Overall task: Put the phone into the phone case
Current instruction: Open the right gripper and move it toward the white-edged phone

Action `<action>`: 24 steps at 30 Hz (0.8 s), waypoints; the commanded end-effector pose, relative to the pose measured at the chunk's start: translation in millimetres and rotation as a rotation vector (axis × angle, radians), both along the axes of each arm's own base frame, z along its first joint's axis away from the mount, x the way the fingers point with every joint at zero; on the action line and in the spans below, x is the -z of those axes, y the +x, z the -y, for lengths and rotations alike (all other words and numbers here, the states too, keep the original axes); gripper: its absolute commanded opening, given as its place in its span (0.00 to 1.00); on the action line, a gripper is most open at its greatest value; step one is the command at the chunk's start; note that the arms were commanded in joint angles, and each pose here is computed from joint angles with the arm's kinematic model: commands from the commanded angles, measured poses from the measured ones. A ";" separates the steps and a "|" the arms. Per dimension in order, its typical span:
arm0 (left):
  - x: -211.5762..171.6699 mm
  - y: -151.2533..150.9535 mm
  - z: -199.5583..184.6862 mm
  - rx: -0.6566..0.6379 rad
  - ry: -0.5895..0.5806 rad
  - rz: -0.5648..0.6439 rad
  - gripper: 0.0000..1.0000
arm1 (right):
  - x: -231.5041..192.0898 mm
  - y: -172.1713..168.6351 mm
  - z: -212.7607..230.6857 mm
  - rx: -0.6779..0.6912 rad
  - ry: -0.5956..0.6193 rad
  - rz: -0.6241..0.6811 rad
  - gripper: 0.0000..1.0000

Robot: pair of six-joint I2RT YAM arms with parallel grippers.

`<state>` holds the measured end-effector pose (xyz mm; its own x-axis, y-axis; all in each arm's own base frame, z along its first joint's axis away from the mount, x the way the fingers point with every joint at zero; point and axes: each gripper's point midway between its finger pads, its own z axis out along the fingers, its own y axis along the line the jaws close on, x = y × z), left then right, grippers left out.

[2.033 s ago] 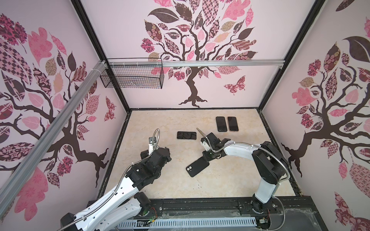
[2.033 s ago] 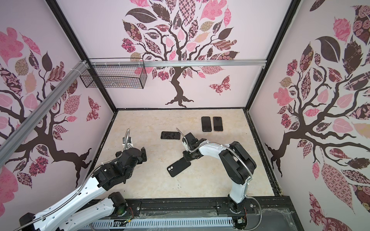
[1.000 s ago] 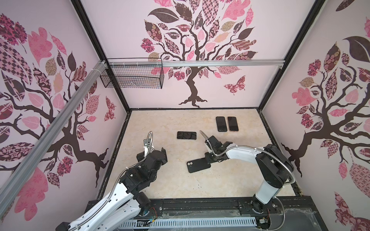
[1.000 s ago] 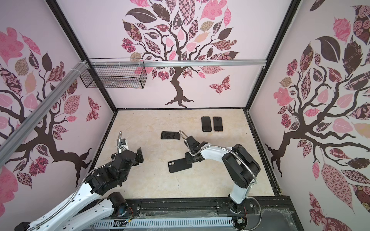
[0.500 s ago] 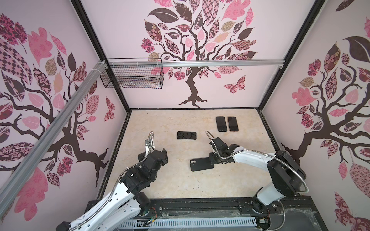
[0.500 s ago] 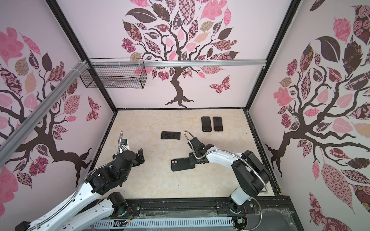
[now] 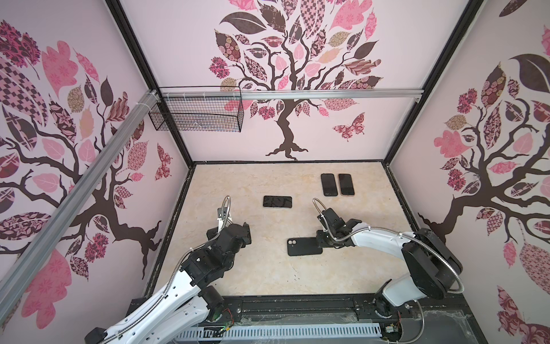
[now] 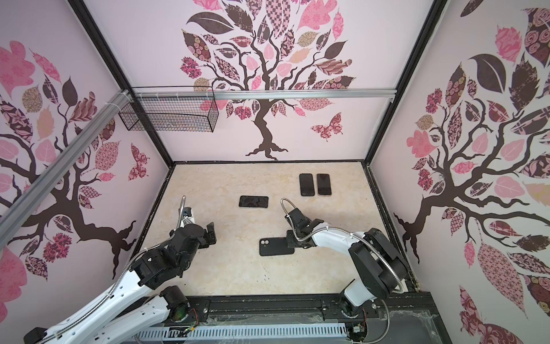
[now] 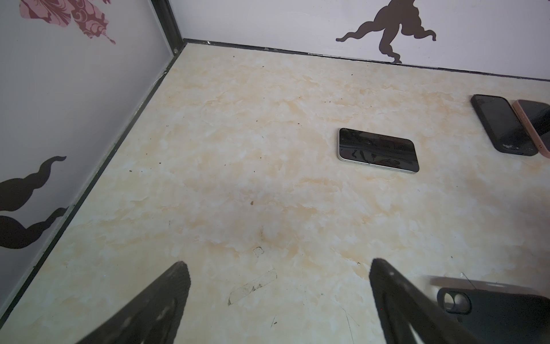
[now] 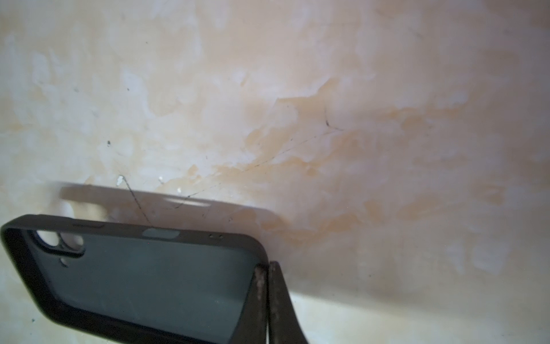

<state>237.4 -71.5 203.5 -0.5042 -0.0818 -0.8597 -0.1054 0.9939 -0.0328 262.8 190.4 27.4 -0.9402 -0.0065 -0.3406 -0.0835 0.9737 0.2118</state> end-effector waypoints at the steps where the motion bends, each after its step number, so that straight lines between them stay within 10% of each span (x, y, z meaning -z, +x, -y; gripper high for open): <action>1: 9.9 -0.4 -1.8 -0.011 0.003 -0.012 0.97 | -15.5 7.0 -0.2 0.022 0.026 0.052 0.15; 17: 10.6 -3.0 3.7 0.021 -0.028 -0.028 0.97 | -76.0 26.0 -9.0 -0.166 0.045 0.311 0.99; 24: 3.9 -6.1 0.8 0.025 -0.082 -0.015 0.97 | -127.3 55.4 -14.0 -0.236 0.023 0.603 1.00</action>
<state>234.4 -74.8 204.1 -0.5157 -0.1147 -0.8490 -0.0763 0.9932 -0.0878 299.3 205.4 123.7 -0.6940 -0.1476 -0.7047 -0.3659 0.9152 0.1687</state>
